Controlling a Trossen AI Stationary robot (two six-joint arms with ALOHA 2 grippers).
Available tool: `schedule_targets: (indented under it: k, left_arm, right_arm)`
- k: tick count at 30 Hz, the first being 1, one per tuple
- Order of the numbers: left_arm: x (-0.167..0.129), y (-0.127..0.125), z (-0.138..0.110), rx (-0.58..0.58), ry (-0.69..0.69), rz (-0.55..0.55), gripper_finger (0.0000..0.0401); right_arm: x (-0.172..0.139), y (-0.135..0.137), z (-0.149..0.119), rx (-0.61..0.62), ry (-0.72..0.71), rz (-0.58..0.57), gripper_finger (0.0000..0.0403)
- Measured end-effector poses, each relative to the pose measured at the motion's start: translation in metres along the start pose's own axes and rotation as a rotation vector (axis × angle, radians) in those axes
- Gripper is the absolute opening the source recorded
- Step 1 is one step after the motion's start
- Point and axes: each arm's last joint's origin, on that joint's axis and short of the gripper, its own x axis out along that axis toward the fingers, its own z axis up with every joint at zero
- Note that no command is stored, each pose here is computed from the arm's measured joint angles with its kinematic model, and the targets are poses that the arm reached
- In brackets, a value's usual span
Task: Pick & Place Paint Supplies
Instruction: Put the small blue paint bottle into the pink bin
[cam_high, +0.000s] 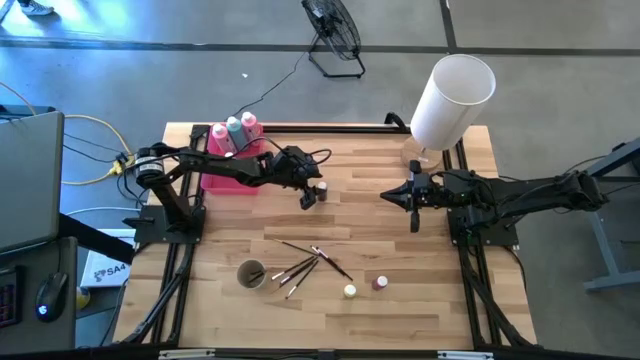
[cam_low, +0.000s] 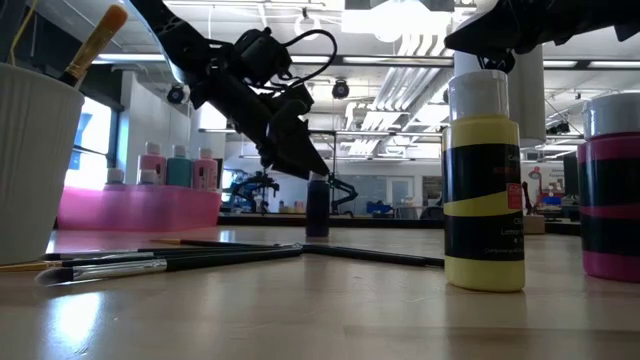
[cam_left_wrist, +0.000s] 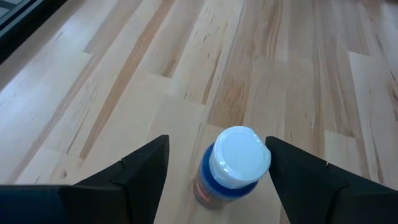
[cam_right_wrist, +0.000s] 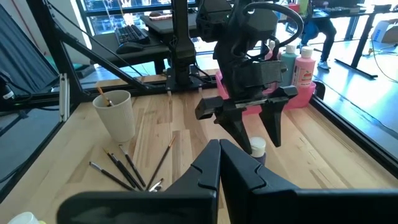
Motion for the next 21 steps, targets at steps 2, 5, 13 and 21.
schedule_targets:
  k: [2,5,13,21]
  left_arm:
    - [0.0000,0.0001,0.0000,0.000,0.000,-0.002,0.0251]
    - [0.0000,-0.0002,0.0000,0.000,0.000,-0.008,0.0228]
    - [0.0000,-0.0006,0.0001,-0.022,0.000,-0.021,0.0179]
    - [0.0000,-0.0005,-0.0015,-0.025,0.016,-0.019,0.0154]
  right_arm:
    - [0.0000,0.0000,0.0000,0.000,0.000,0.000,0.0002]
    - [0.0000,0.0000,-0.0001,0.000,0.001,0.000,0.0002]
    - [0.0000,-0.0001,-0.0007,0.000,0.007,-0.001,0.0002]
    - [0.0000,0.0000,-0.0007,0.000,0.007,0.000,0.0002]
